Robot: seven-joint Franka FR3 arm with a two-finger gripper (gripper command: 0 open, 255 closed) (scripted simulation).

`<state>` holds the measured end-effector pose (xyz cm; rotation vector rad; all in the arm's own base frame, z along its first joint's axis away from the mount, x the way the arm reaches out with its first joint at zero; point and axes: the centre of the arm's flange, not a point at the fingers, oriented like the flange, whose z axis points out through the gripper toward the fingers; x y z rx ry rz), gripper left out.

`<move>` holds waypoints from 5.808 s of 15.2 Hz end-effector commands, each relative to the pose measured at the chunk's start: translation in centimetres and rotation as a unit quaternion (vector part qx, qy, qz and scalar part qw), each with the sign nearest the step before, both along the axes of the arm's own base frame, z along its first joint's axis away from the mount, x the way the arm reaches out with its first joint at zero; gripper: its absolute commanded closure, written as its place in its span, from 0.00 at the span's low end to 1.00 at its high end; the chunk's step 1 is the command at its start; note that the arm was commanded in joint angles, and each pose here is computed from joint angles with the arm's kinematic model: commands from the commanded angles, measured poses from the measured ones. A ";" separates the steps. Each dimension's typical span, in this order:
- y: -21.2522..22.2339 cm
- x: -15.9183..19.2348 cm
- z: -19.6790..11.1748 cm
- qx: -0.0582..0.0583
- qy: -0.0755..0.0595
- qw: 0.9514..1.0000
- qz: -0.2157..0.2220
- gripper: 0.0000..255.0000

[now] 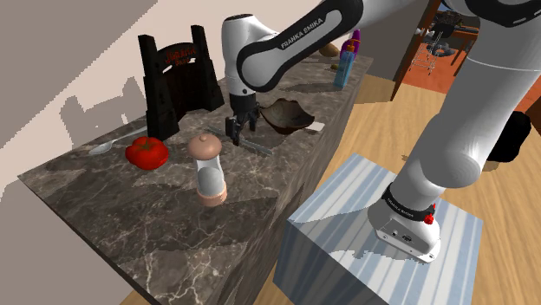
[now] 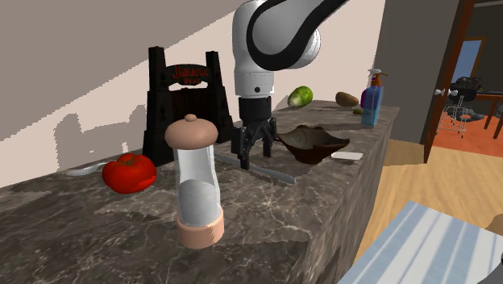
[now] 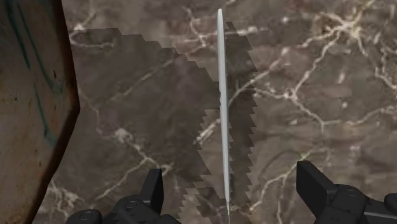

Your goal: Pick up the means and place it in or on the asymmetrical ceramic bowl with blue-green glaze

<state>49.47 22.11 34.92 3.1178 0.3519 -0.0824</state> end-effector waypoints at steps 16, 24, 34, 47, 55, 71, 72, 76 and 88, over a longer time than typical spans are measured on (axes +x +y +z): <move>0.0 0.0 -0.1 0.000 0.000 1.000 0.000 1.00; 0.0 0.0 4.1 0.000 0.000 1.000 0.000 1.00; 0.0 0.0 9.4 0.000 0.000 1.000 0.000 1.00; 0.0 -0.1 16.0 0.000 0.000 1.000 0.000 1.00; -9.8 -3.6 17.3 0.000 0.000 1.000 0.000 1.00; -17.5 -6.4 13.0 0.000 0.000 1.000 0.000 1.00; -17.5 -6.4 12.5 0.000 0.000 1.000 0.000 1.00; -17.5 -6.4 10.4 0.000 0.000 1.000 0.000 1.00; -17.5 -6.4 9.0 0.000 0.000 1.000 0.000 0.00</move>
